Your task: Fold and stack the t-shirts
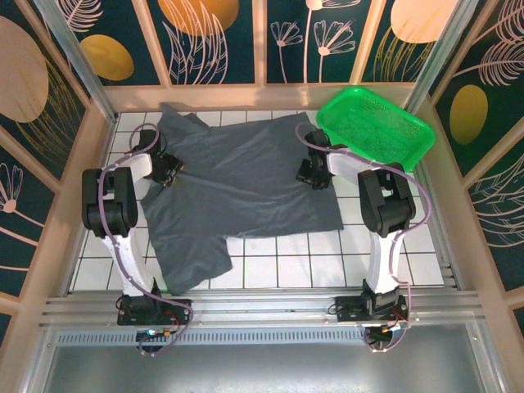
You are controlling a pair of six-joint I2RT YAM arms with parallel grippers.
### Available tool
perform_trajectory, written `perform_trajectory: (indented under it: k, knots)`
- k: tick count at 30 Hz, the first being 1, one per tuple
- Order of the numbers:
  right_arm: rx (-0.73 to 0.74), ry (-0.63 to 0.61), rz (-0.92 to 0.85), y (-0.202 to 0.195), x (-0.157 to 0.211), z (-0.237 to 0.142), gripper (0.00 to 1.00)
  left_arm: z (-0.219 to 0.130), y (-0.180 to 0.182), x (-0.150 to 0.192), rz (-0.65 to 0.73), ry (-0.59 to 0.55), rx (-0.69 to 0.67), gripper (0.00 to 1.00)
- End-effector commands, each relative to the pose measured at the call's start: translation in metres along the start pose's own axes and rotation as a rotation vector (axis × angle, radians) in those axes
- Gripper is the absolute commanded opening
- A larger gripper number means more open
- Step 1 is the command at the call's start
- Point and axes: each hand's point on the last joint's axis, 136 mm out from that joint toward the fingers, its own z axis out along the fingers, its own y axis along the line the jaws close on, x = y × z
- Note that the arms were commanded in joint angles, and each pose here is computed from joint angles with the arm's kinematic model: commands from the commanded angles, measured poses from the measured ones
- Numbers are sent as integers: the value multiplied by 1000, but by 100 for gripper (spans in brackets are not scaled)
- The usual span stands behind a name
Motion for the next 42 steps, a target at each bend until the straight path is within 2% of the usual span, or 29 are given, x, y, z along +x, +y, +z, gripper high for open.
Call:
perform_trajectory:
  k: [1,6,9,13,15,18,21,24,31,34,37,42]
  knots:
    - [86,35,40,-21,-8,17,45,36,26,-10,36,40,-95,46]
    - [70,34,48,-14,-37,29,45,44,-15,-44,104,12,-38,52]
    - [49,7,21,-4,-56,26,46,34,-30,-57,107,-12,-39,55]
    - [-17,-58,-32,18,-75,0,50,-16,-27,-68,101,-125,-102,69]
    - [-46,-101,-45,27,-82,-22,52,-49,-17,-65,85,-190,-124,69]
    - [-78,-149,-51,35,-82,-54,54,-82,4,-46,61,-235,-156,69]
    - [-113,-165,-46,36,-68,-79,55,-100,37,-15,52,-217,-207,68]
    - [-162,-140,-29,32,-39,-93,55,-110,72,24,29,-161,-228,67]
    - [-135,-38,40,-17,44,-104,54,-131,141,112,27,-11,-294,61]
    - [-123,-11,52,-33,68,-105,54,-142,161,121,14,-30,-333,61]
    - [-124,2,57,-41,79,-104,54,-147,158,114,1,-80,-322,60]
    - [-82,32,88,-63,90,-96,52,-143,163,142,-78,31,-289,55]
